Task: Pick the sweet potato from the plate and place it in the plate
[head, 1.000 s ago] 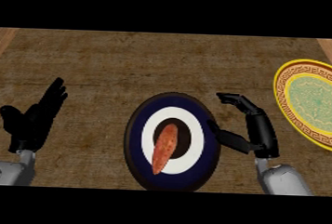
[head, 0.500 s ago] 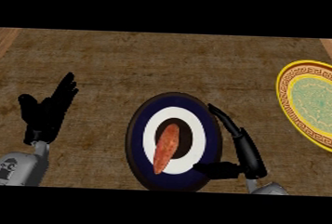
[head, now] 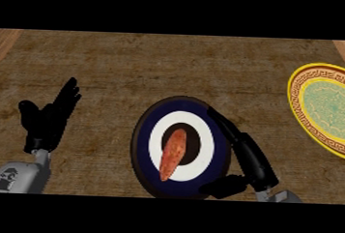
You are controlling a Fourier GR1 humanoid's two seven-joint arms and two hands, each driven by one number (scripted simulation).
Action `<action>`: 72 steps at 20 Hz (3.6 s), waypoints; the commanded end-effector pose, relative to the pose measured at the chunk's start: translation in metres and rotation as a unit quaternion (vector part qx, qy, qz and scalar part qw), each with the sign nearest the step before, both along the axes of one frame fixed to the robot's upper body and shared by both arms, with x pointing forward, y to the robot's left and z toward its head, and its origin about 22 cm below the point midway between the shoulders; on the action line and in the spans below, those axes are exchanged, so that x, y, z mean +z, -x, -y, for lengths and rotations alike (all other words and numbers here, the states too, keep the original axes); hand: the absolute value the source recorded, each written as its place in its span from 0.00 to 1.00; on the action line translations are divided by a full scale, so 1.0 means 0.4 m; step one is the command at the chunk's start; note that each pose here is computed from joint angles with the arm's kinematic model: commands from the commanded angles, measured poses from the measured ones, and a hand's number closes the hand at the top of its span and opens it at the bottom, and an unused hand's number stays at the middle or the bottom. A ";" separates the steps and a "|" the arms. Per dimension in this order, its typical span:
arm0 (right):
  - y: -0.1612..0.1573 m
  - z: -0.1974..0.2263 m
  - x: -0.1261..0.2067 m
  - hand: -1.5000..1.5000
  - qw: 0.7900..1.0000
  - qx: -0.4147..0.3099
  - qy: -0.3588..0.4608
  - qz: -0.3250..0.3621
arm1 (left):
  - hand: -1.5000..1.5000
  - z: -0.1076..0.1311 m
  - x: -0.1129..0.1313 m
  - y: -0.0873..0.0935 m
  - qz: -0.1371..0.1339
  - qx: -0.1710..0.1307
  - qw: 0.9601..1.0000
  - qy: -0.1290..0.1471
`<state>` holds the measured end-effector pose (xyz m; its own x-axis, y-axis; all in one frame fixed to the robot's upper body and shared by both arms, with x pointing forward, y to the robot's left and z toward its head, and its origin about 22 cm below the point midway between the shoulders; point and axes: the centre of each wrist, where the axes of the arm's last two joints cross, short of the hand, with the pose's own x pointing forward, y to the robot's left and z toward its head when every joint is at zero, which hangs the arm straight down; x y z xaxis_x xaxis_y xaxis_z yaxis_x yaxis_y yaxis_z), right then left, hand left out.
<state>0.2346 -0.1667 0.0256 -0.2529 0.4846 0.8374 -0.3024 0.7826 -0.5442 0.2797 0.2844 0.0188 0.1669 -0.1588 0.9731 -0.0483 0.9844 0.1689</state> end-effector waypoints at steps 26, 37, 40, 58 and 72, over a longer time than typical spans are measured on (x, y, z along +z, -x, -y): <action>-0.090 -0.220 0.070 0.00 0.960 0.045 0.248 -0.122 | 0.50 0.023 0.009 -0.036 0.007 -0.004 1.000 0.002; -0.098 -0.260 -0.010 0.00 0.946 0.065 0.290 -0.130 | 0.50 0.013 0.026 0.027 0.005 0.004 1.000 -0.001; -0.109 -0.250 -0.059 1.00 0.939 0.103 0.296 -0.144 | 0.50 0.023 -0.008 -0.013 0.000 -0.006 1.000 -0.003; -0.101 -0.128 0.022 1.00 0.953 0.006 0.303 -0.005 | 0.50 -0.007 -0.009 0.018 -0.004 0.005 1.000 -0.011; -0.096 0.083 0.286 1.00 0.897 -0.304 0.241 0.213 | 0.50 0.012 0.001 -0.004 0.002 0.010 1.000 0.000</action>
